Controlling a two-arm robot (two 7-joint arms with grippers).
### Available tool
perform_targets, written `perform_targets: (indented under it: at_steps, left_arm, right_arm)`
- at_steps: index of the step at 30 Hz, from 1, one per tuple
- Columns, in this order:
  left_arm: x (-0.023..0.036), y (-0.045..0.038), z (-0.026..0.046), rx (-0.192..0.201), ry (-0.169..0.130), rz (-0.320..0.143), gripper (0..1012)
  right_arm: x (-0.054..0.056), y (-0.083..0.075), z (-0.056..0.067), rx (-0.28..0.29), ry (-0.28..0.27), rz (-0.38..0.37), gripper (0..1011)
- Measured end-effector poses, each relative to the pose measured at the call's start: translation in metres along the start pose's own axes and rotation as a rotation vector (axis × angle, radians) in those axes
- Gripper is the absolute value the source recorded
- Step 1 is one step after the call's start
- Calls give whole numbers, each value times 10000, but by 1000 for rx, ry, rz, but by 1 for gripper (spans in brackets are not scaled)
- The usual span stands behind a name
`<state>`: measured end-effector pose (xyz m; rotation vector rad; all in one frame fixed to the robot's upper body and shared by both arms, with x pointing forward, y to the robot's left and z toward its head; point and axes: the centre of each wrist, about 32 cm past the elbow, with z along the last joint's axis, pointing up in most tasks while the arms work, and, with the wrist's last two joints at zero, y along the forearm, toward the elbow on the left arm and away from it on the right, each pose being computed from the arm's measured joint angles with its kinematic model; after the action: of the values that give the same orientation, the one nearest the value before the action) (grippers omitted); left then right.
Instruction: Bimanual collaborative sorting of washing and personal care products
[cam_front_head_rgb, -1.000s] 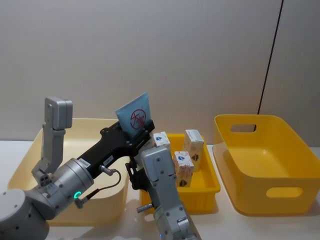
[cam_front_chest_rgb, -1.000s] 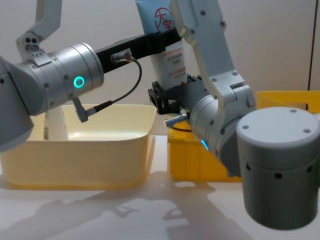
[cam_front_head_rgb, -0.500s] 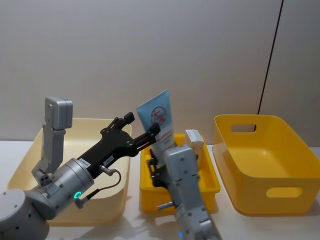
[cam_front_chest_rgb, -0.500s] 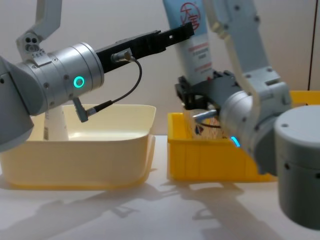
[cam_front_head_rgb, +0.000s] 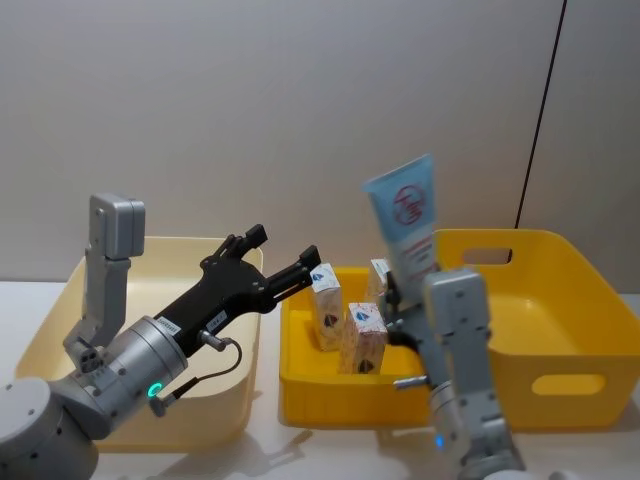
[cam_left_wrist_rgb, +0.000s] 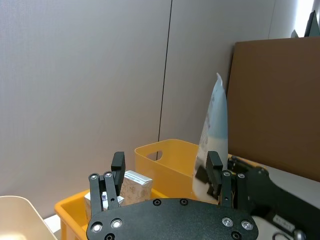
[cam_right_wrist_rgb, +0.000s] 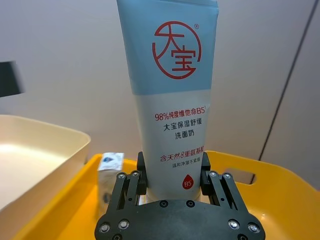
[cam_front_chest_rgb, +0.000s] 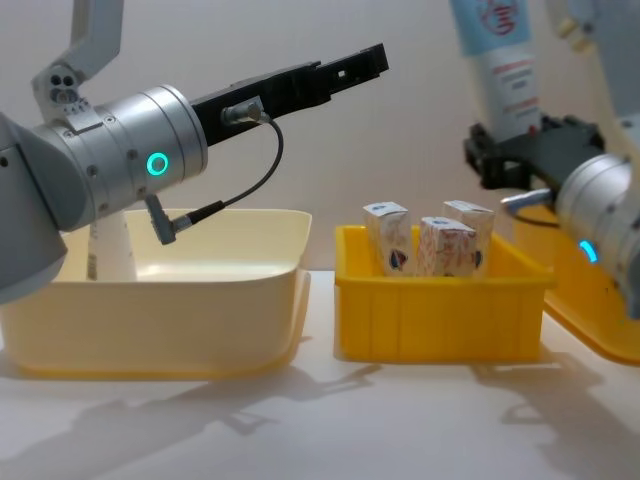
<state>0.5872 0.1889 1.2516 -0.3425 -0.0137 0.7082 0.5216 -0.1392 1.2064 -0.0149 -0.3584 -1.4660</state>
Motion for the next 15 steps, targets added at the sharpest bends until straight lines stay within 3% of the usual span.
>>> perform_targets:
  at_steps: [8, 15]
  left_arm:
    - [0, 0, 0, 0, 0, 0, 1003]
    - [0, 0, 0, 0, 0, 0, 1003]
  right_arm:
    - [297, 128, 9, 14, 12, -62, 565]
    - [462, 200, 17, 15, 19, -109, 565]
